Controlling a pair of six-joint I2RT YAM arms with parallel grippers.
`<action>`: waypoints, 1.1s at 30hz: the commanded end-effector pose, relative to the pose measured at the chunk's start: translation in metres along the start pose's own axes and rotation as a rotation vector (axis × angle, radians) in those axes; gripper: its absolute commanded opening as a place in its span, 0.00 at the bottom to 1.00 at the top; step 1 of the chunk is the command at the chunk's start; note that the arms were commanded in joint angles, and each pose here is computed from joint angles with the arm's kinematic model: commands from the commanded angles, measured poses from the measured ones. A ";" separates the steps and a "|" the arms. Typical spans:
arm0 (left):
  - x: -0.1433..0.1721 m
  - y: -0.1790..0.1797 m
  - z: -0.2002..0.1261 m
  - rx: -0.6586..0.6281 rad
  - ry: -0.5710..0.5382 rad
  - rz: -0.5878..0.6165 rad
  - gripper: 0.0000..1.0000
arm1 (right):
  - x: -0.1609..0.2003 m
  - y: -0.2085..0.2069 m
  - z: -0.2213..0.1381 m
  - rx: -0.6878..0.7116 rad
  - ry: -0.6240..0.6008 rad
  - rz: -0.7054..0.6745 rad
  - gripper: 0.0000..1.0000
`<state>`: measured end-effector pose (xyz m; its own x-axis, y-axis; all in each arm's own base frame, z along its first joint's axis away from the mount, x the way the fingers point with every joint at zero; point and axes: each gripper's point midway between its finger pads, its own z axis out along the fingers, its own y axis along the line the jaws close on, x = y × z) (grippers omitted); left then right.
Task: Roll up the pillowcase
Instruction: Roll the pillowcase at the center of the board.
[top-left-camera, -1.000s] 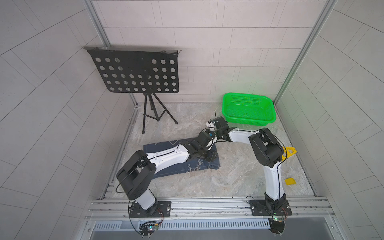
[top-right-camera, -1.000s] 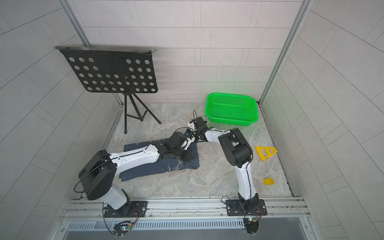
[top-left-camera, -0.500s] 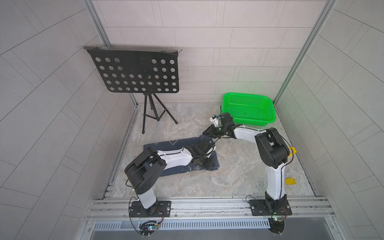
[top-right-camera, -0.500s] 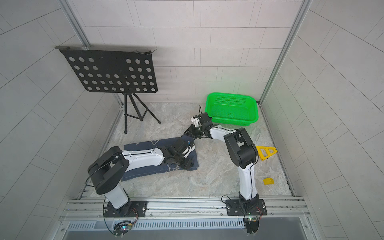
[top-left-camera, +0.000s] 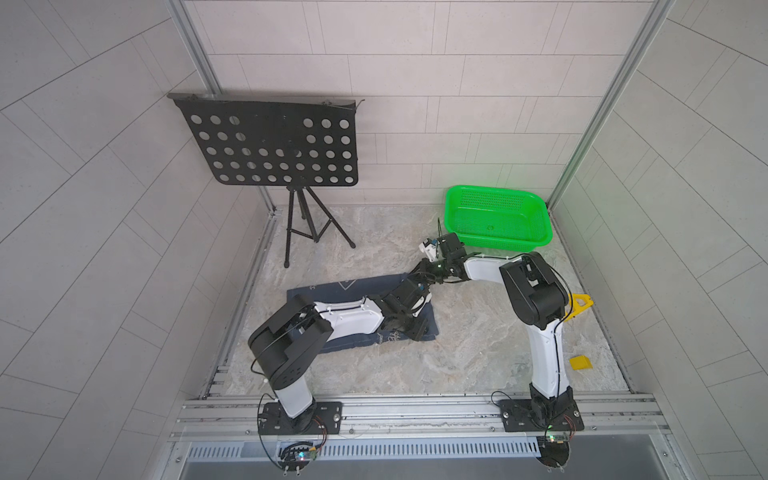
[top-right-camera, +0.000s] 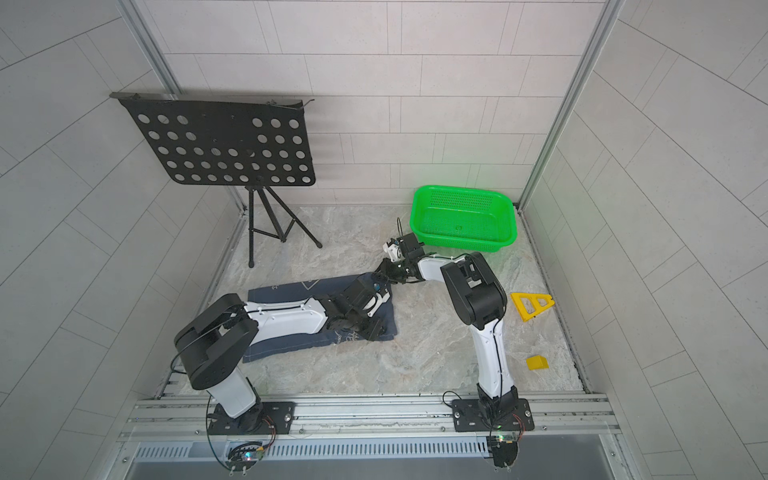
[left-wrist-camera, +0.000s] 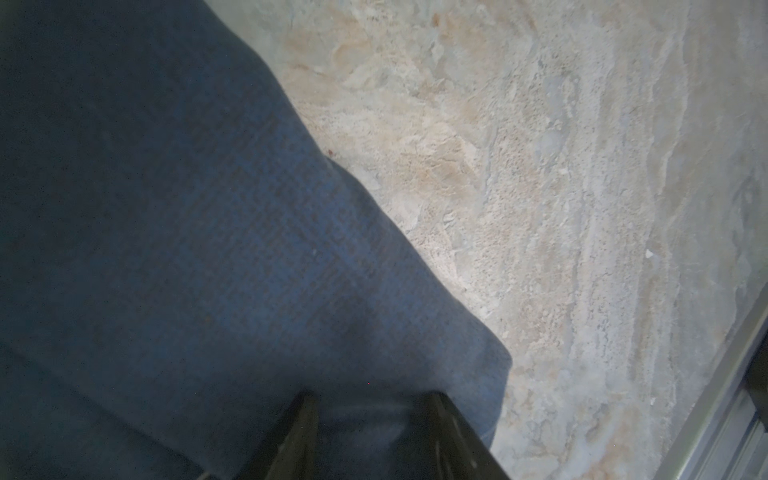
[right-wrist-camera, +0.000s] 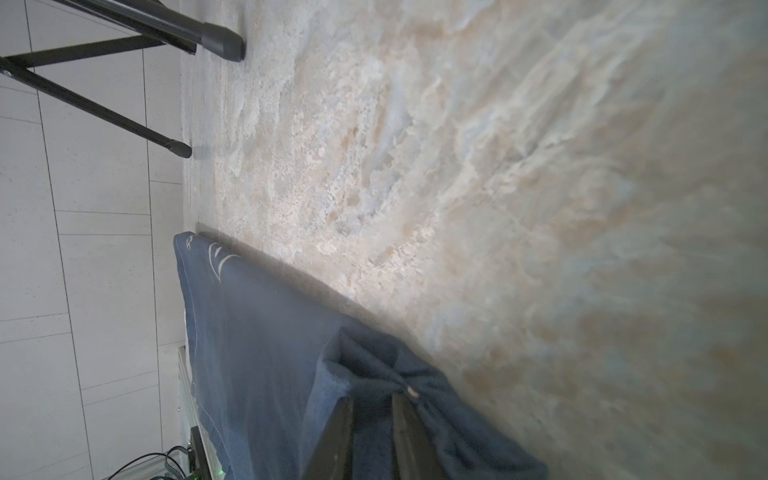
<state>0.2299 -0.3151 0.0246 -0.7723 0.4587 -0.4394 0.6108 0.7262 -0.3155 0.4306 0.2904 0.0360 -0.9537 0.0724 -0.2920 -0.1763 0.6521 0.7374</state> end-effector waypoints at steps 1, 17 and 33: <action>0.040 0.014 0.006 -0.039 0.114 -0.017 0.52 | 0.006 -0.044 0.009 0.137 0.003 -0.006 0.23; -0.027 -0.025 -0.052 0.059 -0.032 0.012 0.61 | -0.028 0.030 -0.093 0.015 -0.172 -0.036 0.50; -0.051 0.059 -0.035 -0.190 -0.062 -0.026 0.54 | 0.066 -0.011 -0.092 -0.047 -0.060 0.212 0.59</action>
<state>0.2860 -0.2783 0.0564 -0.7978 0.3959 -0.4548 0.5320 0.8173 -0.2216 0.3410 0.2070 0.0593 -0.9574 0.2369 -0.1651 0.0245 0.6363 0.7711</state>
